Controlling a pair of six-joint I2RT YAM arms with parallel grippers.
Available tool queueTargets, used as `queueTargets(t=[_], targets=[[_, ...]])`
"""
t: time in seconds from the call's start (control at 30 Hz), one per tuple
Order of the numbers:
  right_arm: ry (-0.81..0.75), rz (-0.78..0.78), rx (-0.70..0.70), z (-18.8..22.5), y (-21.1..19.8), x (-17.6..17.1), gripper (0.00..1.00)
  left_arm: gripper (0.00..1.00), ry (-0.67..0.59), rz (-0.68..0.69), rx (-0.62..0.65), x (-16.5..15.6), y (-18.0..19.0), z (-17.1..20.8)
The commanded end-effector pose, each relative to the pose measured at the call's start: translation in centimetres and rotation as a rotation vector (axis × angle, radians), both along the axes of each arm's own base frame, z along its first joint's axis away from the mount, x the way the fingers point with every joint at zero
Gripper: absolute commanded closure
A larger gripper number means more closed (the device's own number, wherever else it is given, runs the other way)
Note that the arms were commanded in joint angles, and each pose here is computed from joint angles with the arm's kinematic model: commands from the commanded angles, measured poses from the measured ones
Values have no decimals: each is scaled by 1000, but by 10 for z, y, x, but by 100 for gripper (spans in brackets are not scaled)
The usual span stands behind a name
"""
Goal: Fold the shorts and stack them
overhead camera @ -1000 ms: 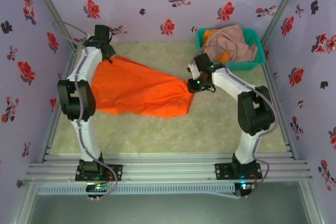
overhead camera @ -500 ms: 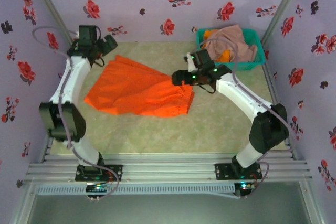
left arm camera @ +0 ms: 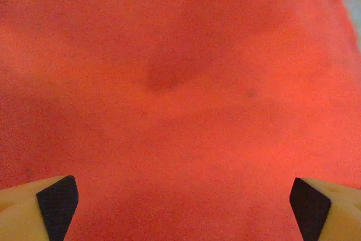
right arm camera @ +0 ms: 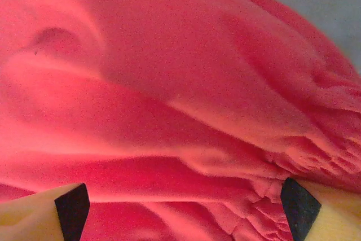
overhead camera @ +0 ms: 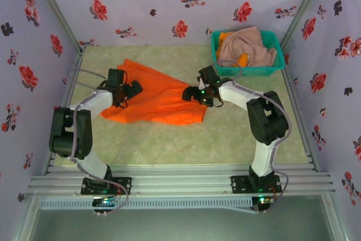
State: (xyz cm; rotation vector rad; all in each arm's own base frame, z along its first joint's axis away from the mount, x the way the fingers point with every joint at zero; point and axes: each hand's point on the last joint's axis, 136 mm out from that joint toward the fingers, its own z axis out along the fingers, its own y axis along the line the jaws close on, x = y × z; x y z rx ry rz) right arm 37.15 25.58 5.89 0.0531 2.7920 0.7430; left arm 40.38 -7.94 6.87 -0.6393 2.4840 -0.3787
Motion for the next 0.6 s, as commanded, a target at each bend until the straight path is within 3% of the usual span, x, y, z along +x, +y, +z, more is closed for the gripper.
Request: queueTargets(t=[0.0,0.3,0.57], targets=[[33,3,-96,-16,-21,-4,9,1,-53,47,15,2,6,-7],[3,122,-240,-26,-41,13,9,1,11,92,54,-62,20,-36],[-295,89,-194,63,-48,24,7,1,17,114,8,-129,2,-41]])
